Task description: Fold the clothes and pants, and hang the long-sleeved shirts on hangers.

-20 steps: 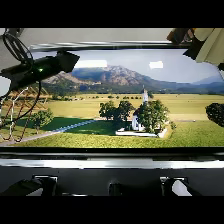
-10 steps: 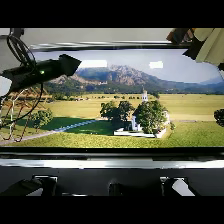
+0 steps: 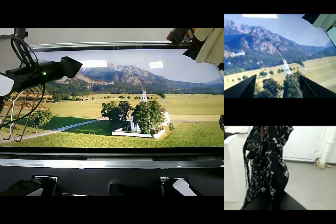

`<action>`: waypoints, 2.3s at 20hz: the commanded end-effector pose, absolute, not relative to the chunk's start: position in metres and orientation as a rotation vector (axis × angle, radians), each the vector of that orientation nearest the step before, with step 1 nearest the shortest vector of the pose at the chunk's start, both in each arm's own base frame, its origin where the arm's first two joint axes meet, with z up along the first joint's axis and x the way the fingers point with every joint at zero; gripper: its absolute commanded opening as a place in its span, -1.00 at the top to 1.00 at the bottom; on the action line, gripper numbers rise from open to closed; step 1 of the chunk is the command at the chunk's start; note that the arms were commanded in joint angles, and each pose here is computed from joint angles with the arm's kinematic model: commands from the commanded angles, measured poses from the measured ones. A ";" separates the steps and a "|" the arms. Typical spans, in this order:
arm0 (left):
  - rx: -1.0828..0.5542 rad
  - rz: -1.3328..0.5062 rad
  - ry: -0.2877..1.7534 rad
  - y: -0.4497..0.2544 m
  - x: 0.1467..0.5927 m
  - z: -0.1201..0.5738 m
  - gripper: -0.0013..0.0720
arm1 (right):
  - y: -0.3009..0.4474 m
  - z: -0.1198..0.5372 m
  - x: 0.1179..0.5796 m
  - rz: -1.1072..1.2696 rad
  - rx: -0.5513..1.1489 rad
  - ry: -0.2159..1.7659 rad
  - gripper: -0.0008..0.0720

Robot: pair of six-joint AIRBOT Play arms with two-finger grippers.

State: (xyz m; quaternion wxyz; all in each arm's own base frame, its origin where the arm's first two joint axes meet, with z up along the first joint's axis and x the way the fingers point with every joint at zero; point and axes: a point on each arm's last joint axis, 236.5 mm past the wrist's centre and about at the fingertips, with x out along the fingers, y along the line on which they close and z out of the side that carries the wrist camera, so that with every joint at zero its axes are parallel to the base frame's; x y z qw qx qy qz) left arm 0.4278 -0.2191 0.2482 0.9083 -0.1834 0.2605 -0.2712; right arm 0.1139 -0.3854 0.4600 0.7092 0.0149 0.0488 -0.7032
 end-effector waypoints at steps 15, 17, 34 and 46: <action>-0.356 -0.428 0.421 -0.151 0.432 0.284 -0.67 | -0.232 0.612 0.091 -1.146 0.008 -0.547 -0.13; -0.353 -0.404 0.402 -0.139 0.432 0.290 -0.66 | -0.217 0.604 0.159 -0.868 0.074 -0.486 0.04; 0.134 -0.224 0.803 -0.057 0.385 0.182 0.90 | 0.107 0.192 0.417 0.341 -0.219 0.903 0.89; 0.116 -0.180 0.873 -0.036 0.363 0.127 0.88 | 0.107 0.114 0.395 0.329 -0.151 1.039 0.89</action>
